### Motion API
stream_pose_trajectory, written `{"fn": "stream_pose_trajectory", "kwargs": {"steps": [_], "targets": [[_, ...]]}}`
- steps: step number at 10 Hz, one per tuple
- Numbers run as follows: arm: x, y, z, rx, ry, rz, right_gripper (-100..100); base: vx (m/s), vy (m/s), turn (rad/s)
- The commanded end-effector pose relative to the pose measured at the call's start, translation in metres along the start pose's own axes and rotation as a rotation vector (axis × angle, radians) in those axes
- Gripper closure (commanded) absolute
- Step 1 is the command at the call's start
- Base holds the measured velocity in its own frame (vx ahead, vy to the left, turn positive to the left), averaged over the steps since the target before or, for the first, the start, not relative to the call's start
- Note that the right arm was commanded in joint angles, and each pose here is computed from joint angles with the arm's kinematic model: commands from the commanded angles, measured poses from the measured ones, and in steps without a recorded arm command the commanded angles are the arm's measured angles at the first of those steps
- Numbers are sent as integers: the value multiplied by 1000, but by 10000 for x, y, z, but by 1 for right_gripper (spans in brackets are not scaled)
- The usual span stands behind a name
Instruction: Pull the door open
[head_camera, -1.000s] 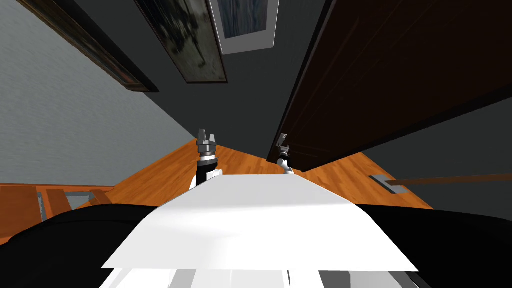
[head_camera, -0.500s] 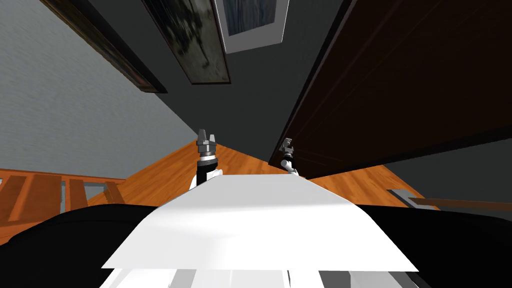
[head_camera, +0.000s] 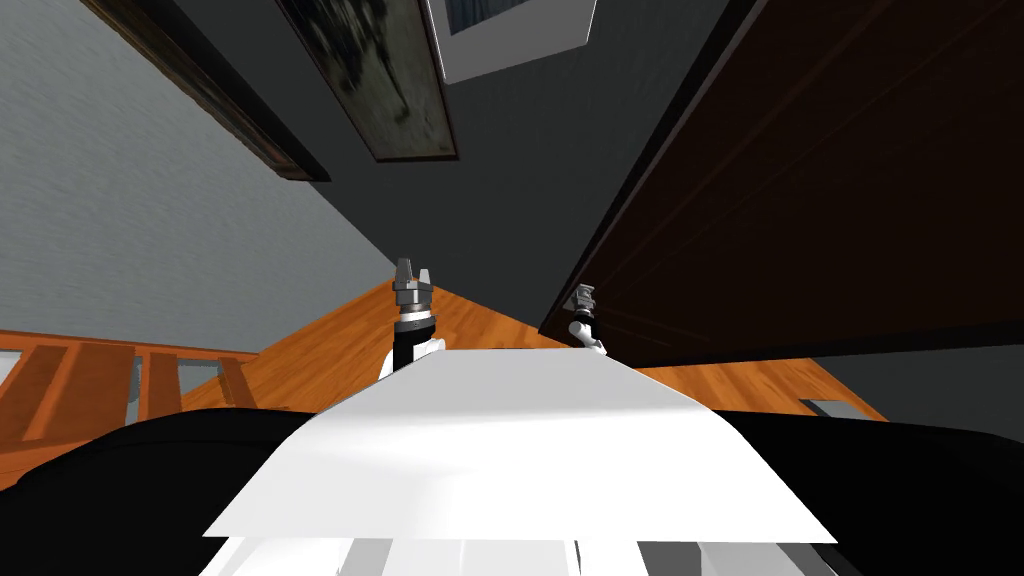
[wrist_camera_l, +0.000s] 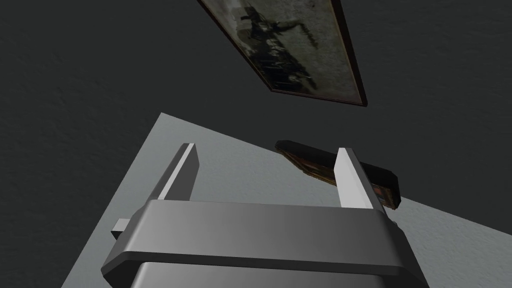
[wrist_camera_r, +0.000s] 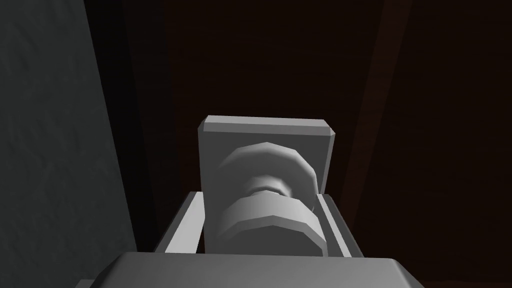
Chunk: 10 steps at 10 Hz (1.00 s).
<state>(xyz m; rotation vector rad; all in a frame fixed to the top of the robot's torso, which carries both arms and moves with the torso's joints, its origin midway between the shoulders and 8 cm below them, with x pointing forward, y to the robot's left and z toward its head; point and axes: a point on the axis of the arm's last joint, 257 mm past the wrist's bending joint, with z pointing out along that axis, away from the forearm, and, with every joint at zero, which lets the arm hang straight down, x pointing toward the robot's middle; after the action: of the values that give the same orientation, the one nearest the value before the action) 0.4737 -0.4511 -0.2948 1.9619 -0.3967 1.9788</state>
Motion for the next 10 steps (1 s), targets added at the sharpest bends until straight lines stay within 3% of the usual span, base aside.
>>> {"fn": "stream_pose_trajectory", "kwargs": {"steps": [1, 5, 10], "targets": [[-9, -26, -6, 4, -2, 0, 100, -37, -1, -5], [-9, -26, -6, 4, -2, 0, 100, -13, 2, 5], [-9, -53, -39, 54, -7, 13, 100, -215, -43, 153]]}}
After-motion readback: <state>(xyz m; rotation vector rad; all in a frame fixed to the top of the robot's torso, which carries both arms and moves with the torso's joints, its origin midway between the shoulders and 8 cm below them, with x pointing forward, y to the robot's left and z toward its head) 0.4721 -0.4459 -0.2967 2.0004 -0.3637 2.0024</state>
